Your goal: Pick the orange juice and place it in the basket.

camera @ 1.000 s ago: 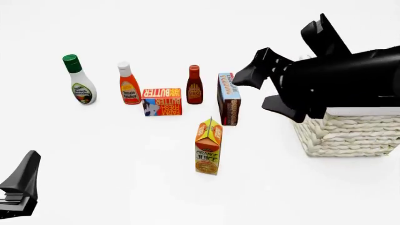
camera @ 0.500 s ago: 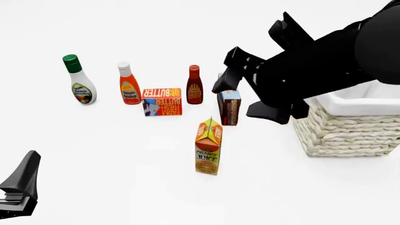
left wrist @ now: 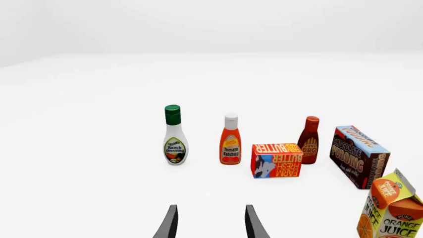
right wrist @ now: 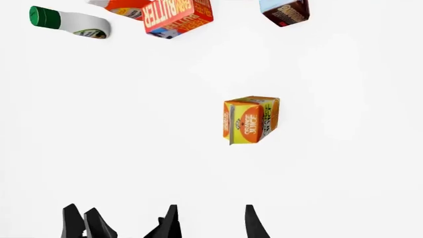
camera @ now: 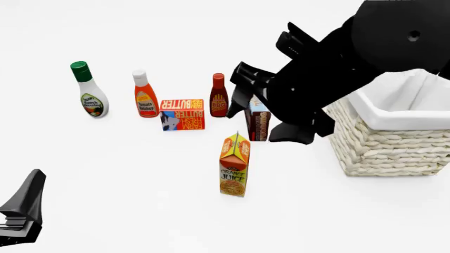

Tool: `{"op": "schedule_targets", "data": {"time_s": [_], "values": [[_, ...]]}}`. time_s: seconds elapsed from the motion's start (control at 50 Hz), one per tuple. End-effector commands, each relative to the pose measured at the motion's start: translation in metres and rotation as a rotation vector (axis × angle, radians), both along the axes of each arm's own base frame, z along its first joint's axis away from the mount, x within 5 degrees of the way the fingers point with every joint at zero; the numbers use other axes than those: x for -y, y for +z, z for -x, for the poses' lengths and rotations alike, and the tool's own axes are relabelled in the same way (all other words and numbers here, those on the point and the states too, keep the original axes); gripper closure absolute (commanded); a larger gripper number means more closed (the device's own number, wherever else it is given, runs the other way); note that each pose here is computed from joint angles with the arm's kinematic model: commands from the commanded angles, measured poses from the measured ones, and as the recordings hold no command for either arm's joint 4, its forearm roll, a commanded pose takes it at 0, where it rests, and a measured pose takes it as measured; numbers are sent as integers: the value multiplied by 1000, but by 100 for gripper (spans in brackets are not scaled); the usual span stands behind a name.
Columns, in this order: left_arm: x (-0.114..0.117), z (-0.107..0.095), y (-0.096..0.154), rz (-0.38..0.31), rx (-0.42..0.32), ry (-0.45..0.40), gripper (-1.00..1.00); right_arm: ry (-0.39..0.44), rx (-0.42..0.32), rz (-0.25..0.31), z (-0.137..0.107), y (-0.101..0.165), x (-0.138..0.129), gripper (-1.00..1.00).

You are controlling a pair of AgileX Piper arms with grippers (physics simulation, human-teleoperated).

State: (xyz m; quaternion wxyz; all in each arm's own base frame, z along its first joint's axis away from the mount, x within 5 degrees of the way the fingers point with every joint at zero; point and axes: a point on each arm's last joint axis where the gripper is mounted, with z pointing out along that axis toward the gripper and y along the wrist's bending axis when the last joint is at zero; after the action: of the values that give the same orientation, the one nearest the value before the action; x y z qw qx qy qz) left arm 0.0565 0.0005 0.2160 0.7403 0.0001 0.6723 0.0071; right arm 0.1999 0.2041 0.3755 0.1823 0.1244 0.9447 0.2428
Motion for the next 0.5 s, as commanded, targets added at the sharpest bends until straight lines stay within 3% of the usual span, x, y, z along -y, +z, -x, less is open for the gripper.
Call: {"op": "schedule_targets", "data": {"time_s": [0.02, 0.32, 0.5], "values": [[0, 0, 0, 0, 0, 0, -100, 10, -50, 30, 1, 0, -13, -100], [0, 0, 0, 0, 0, 0, -100, 16, -121, 72, 5, -7, -32, -100], [0, 0, 0, 0, 0, 0, -100, 10, -151, 124, -10, -12, -36, -100]]}}
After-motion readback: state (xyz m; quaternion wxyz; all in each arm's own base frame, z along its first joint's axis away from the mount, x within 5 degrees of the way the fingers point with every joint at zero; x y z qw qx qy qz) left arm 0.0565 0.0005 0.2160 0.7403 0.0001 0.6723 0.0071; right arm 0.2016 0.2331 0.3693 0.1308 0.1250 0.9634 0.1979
